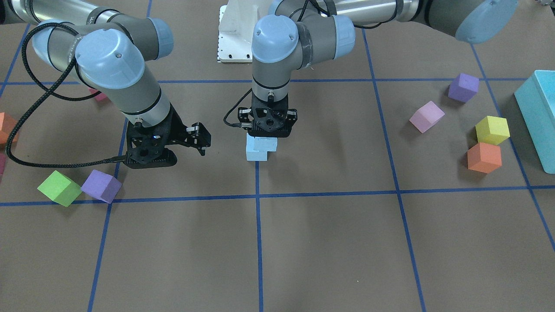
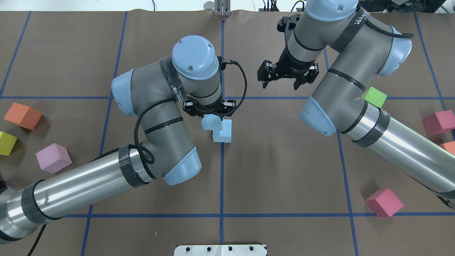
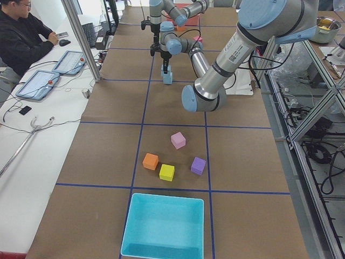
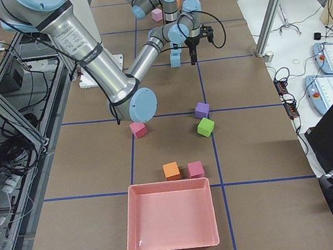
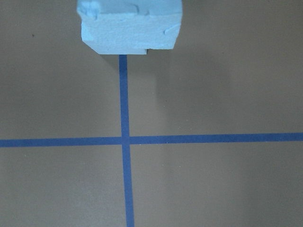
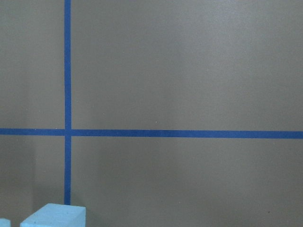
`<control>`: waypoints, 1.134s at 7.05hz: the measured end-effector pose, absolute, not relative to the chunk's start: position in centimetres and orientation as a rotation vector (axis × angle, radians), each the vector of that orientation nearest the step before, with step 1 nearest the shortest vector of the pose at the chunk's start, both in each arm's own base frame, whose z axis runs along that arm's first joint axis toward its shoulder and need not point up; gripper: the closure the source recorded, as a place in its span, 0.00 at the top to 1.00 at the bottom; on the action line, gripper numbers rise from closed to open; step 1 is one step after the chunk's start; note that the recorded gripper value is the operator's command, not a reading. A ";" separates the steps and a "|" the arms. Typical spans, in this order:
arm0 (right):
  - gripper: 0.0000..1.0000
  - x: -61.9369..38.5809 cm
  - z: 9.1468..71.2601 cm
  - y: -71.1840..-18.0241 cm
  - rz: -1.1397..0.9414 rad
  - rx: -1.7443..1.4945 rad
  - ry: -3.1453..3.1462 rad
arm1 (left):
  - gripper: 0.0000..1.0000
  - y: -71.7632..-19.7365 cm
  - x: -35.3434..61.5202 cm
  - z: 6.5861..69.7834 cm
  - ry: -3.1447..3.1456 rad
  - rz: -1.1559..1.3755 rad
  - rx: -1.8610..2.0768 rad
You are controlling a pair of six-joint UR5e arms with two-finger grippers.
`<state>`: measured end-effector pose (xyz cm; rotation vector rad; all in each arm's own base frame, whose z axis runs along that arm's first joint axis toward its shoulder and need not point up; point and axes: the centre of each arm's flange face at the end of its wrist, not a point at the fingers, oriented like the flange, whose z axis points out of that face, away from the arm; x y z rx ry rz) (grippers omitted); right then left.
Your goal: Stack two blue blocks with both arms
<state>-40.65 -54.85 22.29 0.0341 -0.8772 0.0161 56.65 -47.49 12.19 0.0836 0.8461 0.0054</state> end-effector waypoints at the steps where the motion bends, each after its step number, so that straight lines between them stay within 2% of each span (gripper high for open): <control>1: 1.00 -40.6 22.4 -54.9 0.016 0.034 -0.877 | 0.45 -47.3 57.4 11.6 0.845 0.009 0.080; 3: 1.00 -40.6 22.5 -54.9 0.017 0.034 -0.875 | 0.47 -47.2 57.9 11.4 0.842 0.008 0.073; 5: 1.00 -40.6 22.6 -54.8 0.017 0.034 -0.875 | 0.56 -47.3 58.1 11.8 0.835 0.006 0.067; 6: 1.00 -40.6 22.6 -54.8 0.017 0.034 -0.875 | 0.77 -47.2 58.2 11.9 0.834 0.006 0.066; 8: 1.00 -40.6 22.6 -54.8 0.016 0.034 -0.874 | 0.89 -47.2 58.2 11.9 0.838 0.007 0.068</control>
